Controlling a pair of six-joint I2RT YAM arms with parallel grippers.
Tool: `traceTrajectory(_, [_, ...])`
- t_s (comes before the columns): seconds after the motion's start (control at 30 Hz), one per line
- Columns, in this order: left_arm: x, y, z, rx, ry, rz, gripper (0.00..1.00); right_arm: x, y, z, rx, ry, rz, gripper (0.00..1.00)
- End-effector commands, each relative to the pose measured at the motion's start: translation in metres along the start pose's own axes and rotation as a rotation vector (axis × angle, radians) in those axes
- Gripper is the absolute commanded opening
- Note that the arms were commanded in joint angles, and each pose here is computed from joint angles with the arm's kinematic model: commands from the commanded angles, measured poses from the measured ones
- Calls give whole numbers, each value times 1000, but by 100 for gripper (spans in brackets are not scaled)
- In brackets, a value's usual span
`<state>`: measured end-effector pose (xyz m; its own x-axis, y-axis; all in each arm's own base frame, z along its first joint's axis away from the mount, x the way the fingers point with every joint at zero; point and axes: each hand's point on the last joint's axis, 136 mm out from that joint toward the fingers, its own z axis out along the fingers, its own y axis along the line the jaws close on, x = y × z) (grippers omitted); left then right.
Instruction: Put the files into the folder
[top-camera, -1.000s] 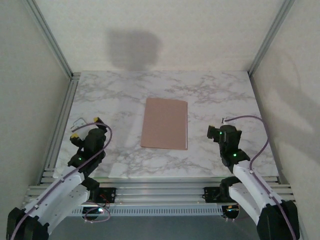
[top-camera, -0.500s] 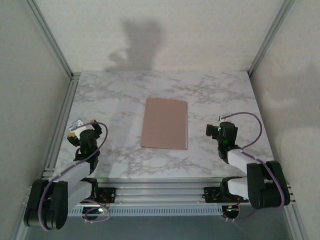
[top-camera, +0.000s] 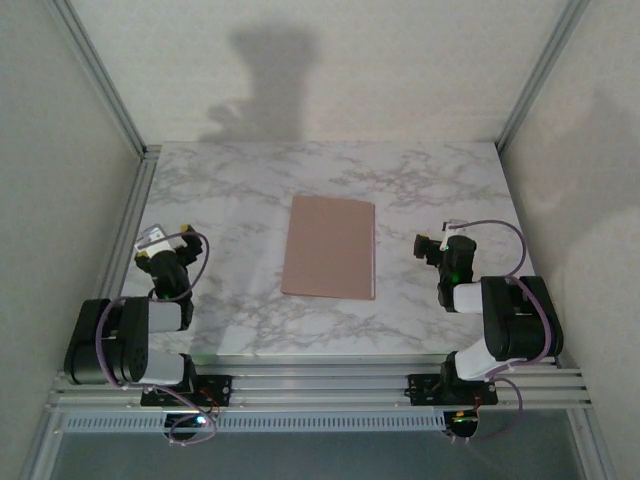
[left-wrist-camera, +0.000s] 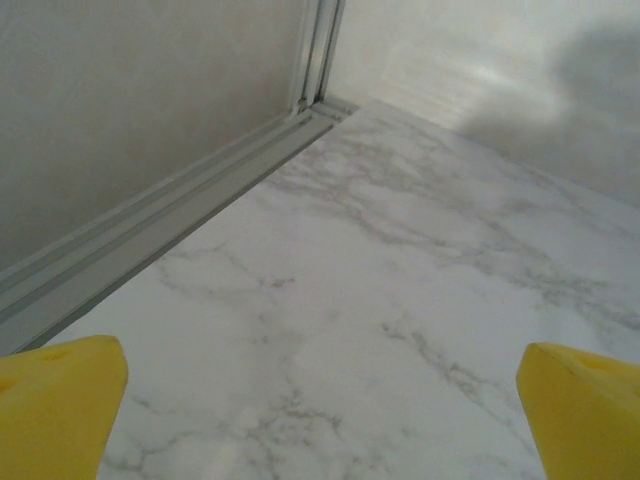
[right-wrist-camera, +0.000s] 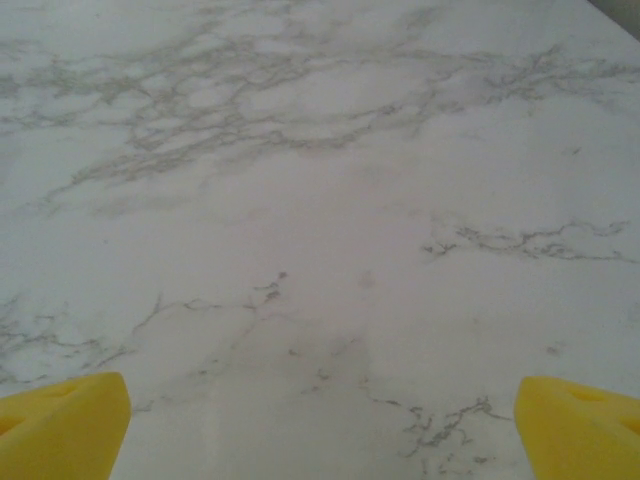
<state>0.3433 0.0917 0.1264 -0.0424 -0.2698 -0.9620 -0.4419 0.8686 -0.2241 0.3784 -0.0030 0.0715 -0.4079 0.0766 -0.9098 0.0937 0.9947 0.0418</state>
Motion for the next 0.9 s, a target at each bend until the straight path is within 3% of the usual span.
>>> traceTrajectory(0.0, [-22,-9,-12,73,-119,-48,99,-16,0,-5,-5,-87,22,99])
traceTrajectory(0.2, [-11,-20,-9,86,-132,6,100,-15,1,-3,-9,-78,19,99])
traceTrajectory(0.27, [1,-31,5,83,-44,54,100,-15,4,0,-24,-63,10,99])
traceTrajectory(0.3, [-4,-31,1,90,-85,53,100,-16,4,1,-19,-57,8,99])
traceTrajectory(0.87, [0,-31,3,76,-63,63,99,-15,9,6,11,-33,-37,99])
